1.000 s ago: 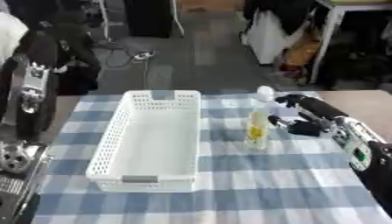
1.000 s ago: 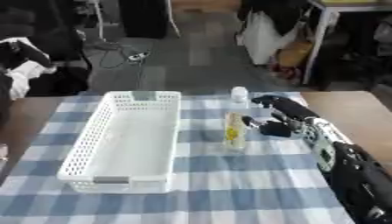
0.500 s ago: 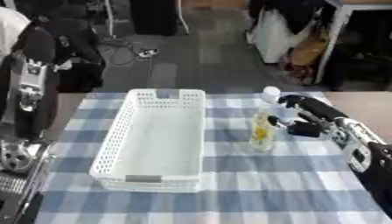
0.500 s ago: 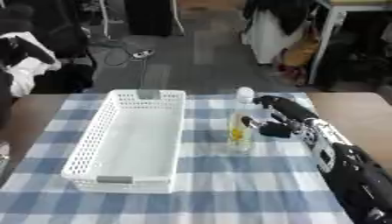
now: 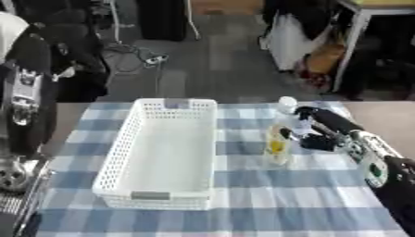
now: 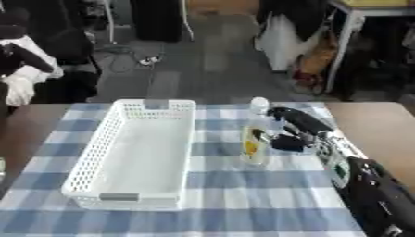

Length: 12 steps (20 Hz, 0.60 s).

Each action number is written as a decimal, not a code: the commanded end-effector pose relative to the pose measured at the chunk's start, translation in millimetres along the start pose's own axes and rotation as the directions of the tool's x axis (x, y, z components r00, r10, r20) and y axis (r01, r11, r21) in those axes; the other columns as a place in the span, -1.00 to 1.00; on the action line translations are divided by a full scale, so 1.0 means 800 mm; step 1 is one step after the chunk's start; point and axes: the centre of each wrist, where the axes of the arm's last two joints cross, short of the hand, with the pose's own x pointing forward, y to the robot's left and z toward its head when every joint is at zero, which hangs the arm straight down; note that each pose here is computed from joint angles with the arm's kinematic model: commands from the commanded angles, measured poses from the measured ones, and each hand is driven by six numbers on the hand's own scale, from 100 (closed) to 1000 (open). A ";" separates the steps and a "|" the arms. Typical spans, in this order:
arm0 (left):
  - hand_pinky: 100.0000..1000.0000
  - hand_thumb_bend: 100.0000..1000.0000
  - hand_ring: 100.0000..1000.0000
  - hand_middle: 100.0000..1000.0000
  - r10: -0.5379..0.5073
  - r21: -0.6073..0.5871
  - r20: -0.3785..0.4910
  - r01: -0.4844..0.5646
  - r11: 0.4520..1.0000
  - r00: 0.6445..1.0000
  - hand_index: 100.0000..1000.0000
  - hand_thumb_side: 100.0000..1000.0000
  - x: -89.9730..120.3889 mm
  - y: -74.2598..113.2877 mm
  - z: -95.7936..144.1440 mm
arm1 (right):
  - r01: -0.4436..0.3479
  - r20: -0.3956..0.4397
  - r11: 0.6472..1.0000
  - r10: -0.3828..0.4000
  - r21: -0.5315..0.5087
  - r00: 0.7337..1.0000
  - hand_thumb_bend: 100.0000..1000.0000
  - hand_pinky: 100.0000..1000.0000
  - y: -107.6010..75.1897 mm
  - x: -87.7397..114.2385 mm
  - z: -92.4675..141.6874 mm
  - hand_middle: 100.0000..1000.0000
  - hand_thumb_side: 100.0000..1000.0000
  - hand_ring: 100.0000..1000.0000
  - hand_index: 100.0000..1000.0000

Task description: Pick up objects on the table and place them in the box.

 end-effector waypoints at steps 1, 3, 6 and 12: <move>-0.09 -0.63 -0.20 0.58 0.010 0.009 0.044 -0.010 1.000 0.999 0.46 0.94 0.010 0.000 -0.012 | -0.003 -0.003 0.999 0.003 -0.045 1.000 -0.33 0.98 -0.026 -0.004 -0.002 0.71 1.00 0.60 0.94; -0.09 -0.63 -0.20 0.58 0.013 0.014 0.049 -0.014 1.000 0.999 0.46 0.94 0.011 -0.001 -0.014 | 0.001 -0.002 0.999 -0.001 -0.049 1.000 -0.34 0.98 -0.029 -0.004 -0.002 0.71 1.00 0.60 0.94; -0.09 -0.63 -0.20 0.58 0.018 0.020 0.058 -0.019 1.000 0.998 0.46 0.94 0.012 -0.002 -0.017 | -0.001 0.000 0.998 0.001 -0.058 1.000 -0.34 0.97 -0.033 -0.004 -0.002 0.71 1.00 0.59 0.94; -0.09 -0.63 -0.20 0.58 0.026 0.025 0.071 -0.028 0.999 0.997 0.46 0.94 0.015 -0.004 -0.021 | 0.002 0.003 0.997 -0.002 -0.078 1.000 -0.35 0.96 -0.037 -0.006 -0.001 0.70 1.00 0.58 0.96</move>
